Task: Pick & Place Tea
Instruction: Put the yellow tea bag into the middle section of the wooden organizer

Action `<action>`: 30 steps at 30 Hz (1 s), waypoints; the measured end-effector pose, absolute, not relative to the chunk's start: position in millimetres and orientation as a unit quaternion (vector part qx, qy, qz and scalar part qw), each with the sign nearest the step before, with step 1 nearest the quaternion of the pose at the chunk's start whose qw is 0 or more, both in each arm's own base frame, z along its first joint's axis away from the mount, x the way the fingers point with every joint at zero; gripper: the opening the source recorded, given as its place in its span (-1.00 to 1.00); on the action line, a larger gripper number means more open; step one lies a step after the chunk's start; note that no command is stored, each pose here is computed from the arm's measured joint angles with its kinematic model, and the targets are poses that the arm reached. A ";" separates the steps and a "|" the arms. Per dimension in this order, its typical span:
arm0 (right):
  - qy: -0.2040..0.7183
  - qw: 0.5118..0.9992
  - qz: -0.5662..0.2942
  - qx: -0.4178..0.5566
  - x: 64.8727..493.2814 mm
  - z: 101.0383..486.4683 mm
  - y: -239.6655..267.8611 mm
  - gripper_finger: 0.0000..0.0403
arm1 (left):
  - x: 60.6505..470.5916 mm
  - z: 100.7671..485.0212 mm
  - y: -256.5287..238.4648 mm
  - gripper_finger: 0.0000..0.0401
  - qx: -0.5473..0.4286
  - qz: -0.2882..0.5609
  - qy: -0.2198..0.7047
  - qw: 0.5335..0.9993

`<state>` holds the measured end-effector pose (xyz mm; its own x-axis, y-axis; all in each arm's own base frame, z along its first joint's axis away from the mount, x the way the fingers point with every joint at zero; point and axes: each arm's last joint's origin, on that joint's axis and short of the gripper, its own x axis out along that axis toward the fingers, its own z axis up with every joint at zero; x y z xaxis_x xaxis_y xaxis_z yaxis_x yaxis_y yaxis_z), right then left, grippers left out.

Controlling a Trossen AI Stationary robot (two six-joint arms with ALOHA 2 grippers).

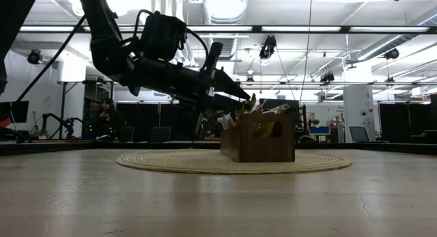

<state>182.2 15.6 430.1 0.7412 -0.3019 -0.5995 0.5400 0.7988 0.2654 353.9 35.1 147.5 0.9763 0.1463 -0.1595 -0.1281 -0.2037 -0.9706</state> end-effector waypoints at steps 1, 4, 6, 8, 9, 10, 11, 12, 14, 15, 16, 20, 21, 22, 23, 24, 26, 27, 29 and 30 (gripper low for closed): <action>0.275 0.908 -0.232 0.216 182.2 430.1 15.6 0.11 | 353.9 147.5 35.1 -0.62 -0.768 0.109 -0.006 0.631; 0.275 0.908 -0.232 0.216 182.2 430.1 15.6 0.11 | 353.9 147.5 35.1 -0.62 -0.767 0.109 -0.006 0.632; 0.275 0.908 -0.232 0.216 182.1 430.2 15.6 0.11 | 353.9 147.5 35.1 -0.62 -0.765 0.109 -0.005 0.635; 0.275 0.908 -0.232 0.216 182.1 430.3 15.5 0.11 | 353.9 147.5 35.1 -0.62 -0.762 0.109 -0.005 0.638; 0.274 0.908 -0.232 0.216 182.1 430.2 15.5 0.11 | 353.9 147.5 35.1 -0.62 -0.762 0.109 -0.005 0.638; 0.274 0.908 -0.233 0.216 182.1 430.2 15.5 0.11 | 353.9 147.5 35.1 -0.62 -0.762 0.109 -0.005 0.638; 0.274 0.908 -0.234 0.215 182.1 430.2 15.4 0.11 | 353.9 147.5 35.1 -0.62 -0.762 0.109 -0.004 0.638; 0.274 0.908 -0.234 0.215 182.1 430.2 15.4 0.11 | 353.9 147.4 35.0 -0.62 -0.762 0.109 -0.004 0.638; 0.274 0.908 -0.234 0.215 182.1 430.2 15.4 0.11 | 353.9 147.4 35.0 -0.62 -0.760 0.108 -0.003 0.641; 0.274 0.908 -0.234 0.214 182.1 430.2 15.4 0.11 | 354.0 147.4 34.9 -0.62 -0.759 0.107 -0.002 0.642; 0.274 0.908 -0.234 0.214 182.1 430.3 15.4 0.11 | 354.0 147.4 34.9 -0.62 -0.758 0.107 -0.001 0.644; 0.273 0.908 -0.235 0.214 181.8 430.5 15.3 0.11 | 353.9 147.1 34.9 -0.58 -0.755 0.108 0.000 0.646; 0.273 0.908 -0.235 0.214 181.8 430.5 15.3 0.11 | 353.9 147.1 34.9 -0.55 -0.755 0.108 0.000 0.647; 0.273 0.908 -0.234 0.214 181.8 430.6 15.3 0.11 | 353.9 147.1 34.9 -0.52 -0.755 0.109 0.000 0.647; 0.273 0.908 -0.234 0.214 181.8 430.6 15.3 0.11 | 353.9 147.1 34.9 -0.48 -0.755 0.109 0.000 0.647; 0.273 0.908 -0.235 0.214 181.8 430.6 15.3 0.11 | 353.9 147.1 34.9 -0.44 -0.755 0.109 0.000 0.646; 0.273 0.908 -0.235 0.214 181.8 430.6 15.3 0.11 | 353.9 147.0 34.9 -0.35 -0.755 0.109 0.001 0.646; 0.273 0.908 -0.235 0.214 181.8 430.6 15.3 0.11 | 353.9 147.0 34.9 -0.30 -0.755 0.109 0.000 0.646; 0.272 0.908 -0.235 0.214 181.7 430.8 15.3 0.11 | 353.9 147.0 34.9 -0.23 -0.755 0.109 0.000 0.646; 0.272 0.908 -0.234 0.214 181.7 430.8 15.3 0.11 | 353.9 147.1 34.9 -0.21 -0.755 0.108 0.000 0.647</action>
<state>181.7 15.3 430.8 0.7417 -0.3092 -0.5953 0.5427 0.7982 0.2616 353.9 34.9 147.1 0.9765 0.1401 -0.1637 -0.1402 -0.1637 -0.9765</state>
